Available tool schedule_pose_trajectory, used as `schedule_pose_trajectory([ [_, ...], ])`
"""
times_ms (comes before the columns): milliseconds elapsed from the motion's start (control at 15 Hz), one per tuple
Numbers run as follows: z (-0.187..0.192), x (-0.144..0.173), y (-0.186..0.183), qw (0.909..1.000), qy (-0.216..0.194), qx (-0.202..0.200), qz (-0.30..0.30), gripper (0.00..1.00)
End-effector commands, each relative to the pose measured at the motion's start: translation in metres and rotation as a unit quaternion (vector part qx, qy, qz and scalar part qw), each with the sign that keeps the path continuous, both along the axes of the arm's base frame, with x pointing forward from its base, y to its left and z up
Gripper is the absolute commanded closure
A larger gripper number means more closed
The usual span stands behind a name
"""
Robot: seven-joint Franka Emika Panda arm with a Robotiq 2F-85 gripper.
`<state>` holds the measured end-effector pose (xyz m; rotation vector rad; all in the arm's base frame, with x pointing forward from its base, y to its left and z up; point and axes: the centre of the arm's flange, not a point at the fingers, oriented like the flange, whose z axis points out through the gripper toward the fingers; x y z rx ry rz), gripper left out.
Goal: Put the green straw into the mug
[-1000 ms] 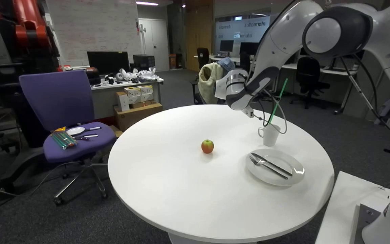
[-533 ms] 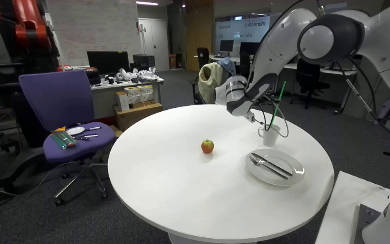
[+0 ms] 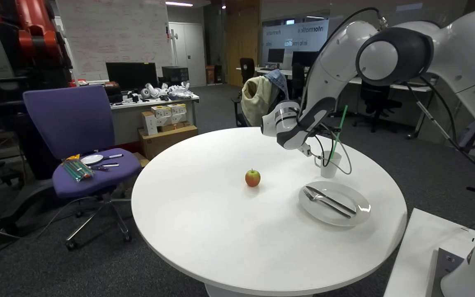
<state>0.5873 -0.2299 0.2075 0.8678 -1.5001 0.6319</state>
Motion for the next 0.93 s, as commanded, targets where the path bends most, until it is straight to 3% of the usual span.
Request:
schedule_pose_trajectory([
  [0, -0.008, 0.002, -0.001, 0.9999, -0.005, -0.011, 0.011, 1.00],
  [867, -0.049, -0.007, 0.013, 0.9995, 0.013, -0.016, 0.022, 1.00],
])
